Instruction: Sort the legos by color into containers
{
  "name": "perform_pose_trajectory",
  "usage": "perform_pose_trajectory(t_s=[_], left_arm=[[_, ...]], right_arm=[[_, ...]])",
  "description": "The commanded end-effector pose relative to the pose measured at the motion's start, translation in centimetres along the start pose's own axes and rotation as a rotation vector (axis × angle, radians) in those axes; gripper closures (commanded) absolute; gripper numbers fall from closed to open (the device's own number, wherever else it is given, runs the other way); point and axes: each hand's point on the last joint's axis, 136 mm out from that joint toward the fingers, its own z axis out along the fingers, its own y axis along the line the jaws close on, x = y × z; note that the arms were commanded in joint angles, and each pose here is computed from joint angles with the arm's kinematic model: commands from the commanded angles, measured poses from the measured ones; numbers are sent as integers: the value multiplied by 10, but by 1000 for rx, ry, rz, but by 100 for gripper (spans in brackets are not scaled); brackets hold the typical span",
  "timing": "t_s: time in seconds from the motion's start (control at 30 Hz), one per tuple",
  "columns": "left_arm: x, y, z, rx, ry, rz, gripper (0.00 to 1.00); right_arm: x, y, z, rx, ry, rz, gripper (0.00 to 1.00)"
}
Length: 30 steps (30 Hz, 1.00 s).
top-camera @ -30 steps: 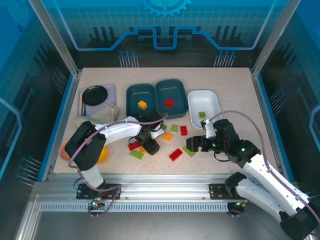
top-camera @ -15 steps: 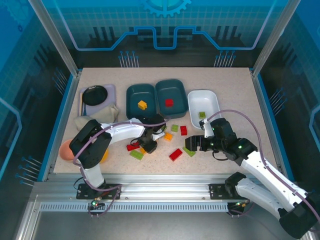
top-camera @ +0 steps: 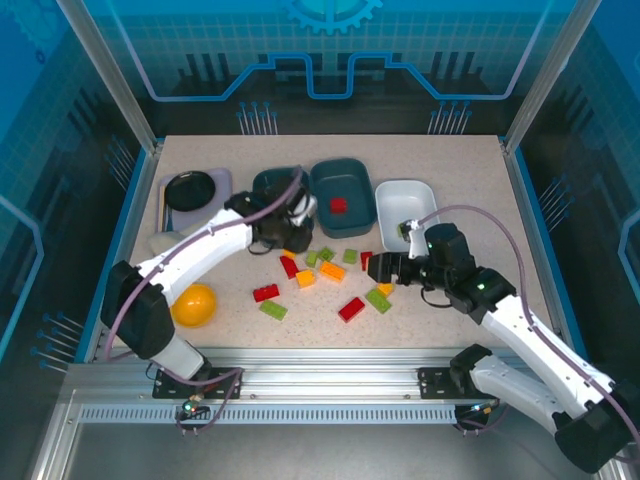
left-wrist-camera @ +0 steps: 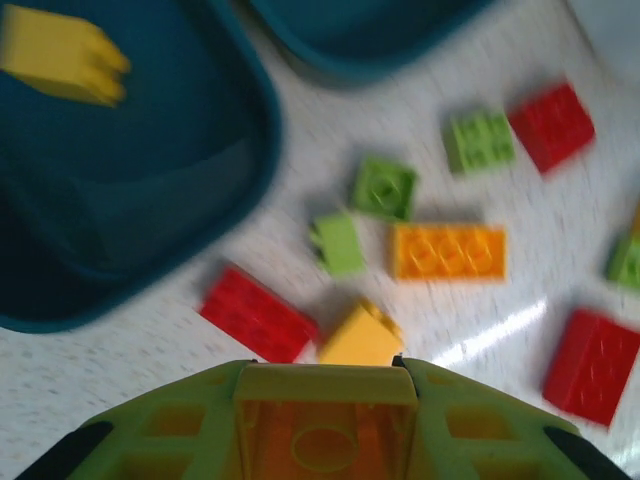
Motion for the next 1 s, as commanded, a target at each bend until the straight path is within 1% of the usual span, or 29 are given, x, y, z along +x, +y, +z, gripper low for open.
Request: perform_pose_trajectory(t_s=[0.0, 0.07, 0.17, 0.3, 0.43, 0.53, 0.57, 0.6, 0.67, 0.8, 0.83, 0.87, 0.97], left_arm=[[-8, 40, 19, -124, 87, -165, 69], [-21, 62, 31, -204, 105, -220, 70], [-30, 87, 55, -273, 157, -295, 71], [-30, 108, 83, -306, 222, -375, 71], [-31, 117, 103, -303, 249, -396, 68], [-28, 121, 117, -297, 277, -407, 66], [-27, 121, 120, -293, 287, -409, 63], [-26, 122, 123, -294, 295, -409, 57], [-26, 122, 123, -289, 294, -411, 47], [-42, 113, 107, -240, 231, -417, 40], [-47, 110, 100, -225, 207, -421, 36], [-53, 106, 93, -207, 182, -427, 30], [-71, 87, 63, -133, 93, -436, 29]], right_arm=[[-50, 21, 3, -50, -133, -20, 19], [-62, 26, 9, -45, -129, -41, 19], [-78, 30, 16, -30, -114, -46, 20], [-89, 29, 24, -9, -90, -36, 20], [-87, 26, 28, 8, -60, -26, 20], [-76, 17, 30, 39, -23, -10, 21], [-71, 12, 29, 61, -5, -2, 21], [-65, 6, 28, 87, 15, 5, 22], [-49, -6, 25, 148, 63, 10, 23], [-16, -36, 10, 312, 148, 15, 25], [-7, -43, 7, 344, 172, 21, 26], [2, -50, 3, 379, 202, 28, 27], [30, -65, -4, 467, 289, 55, 29]])
